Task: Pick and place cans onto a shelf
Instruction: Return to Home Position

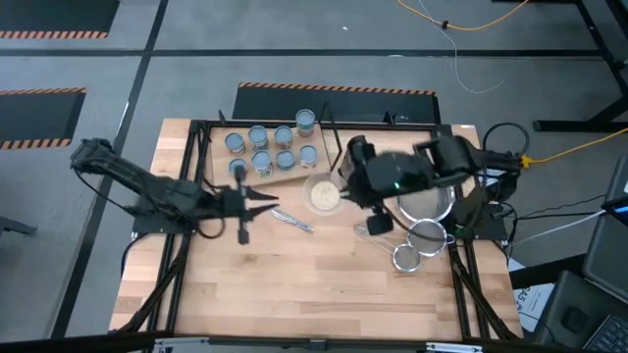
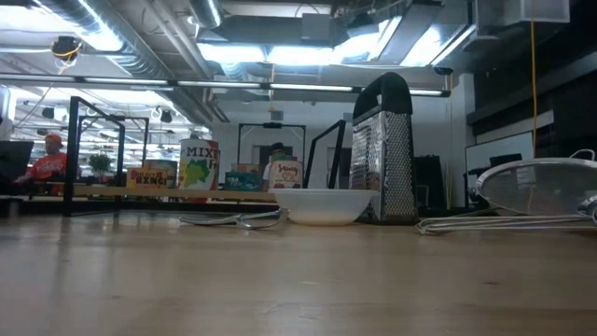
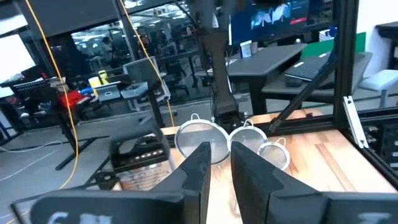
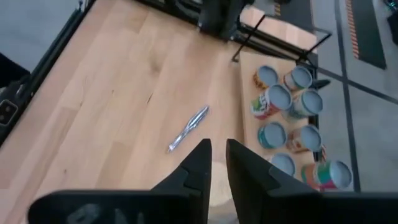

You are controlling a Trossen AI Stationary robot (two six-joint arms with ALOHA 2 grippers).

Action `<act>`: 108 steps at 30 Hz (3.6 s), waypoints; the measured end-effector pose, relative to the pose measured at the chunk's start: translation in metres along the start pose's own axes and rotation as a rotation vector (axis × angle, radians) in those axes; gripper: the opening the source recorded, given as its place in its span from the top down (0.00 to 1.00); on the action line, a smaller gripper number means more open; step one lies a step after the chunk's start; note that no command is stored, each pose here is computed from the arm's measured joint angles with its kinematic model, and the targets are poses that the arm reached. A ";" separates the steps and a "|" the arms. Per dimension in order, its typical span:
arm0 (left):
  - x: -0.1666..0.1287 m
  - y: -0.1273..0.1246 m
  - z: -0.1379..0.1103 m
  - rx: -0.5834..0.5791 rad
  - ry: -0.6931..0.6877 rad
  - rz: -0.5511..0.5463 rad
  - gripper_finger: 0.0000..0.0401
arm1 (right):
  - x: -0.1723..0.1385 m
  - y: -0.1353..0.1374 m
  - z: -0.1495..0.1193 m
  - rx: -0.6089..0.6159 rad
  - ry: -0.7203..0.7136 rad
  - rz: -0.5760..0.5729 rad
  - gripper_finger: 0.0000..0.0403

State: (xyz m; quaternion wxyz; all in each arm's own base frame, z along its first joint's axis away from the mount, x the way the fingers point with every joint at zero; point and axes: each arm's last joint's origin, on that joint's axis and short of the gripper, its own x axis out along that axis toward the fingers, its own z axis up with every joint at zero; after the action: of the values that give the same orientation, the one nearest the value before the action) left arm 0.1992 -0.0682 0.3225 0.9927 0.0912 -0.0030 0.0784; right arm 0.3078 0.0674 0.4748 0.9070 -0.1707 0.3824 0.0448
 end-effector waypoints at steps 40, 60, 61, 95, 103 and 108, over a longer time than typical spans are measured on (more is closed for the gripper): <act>-0.103 0.052 -0.129 0.035 -0.263 0.091 0.86 | -0.006 0.074 -0.210 0.359 -0.384 -0.047 0.86; -0.094 0.052 -0.162 -0.159 -0.026 -0.005 0.86 | -0.011 0.075 -0.278 0.294 -0.645 0.099 0.86; -0.094 0.052 -0.162 -0.159 -0.027 -0.007 0.86 | -0.008 0.076 -0.280 0.282 -0.656 0.111 0.86; -0.094 0.052 -0.162 -0.132 -0.027 -0.004 0.86 | 0.049 0.099 -0.350 0.326 -0.848 0.129 0.86; -0.094 0.052 -0.162 -0.131 -0.027 -0.005 0.86 | 0.061 0.102 -0.355 0.298 -0.891 0.081 0.86; -0.094 0.052 -0.162 -0.131 -0.027 -0.006 0.86 | 0.063 0.098 -0.356 0.299 -0.876 -0.002 0.86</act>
State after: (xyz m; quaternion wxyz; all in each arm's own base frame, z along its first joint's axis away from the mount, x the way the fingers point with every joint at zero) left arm 0.0972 -0.0028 0.1702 0.9967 0.0269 -0.0213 0.0740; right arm 0.0901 0.0340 0.1723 0.9978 -0.0034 -0.0348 0.0562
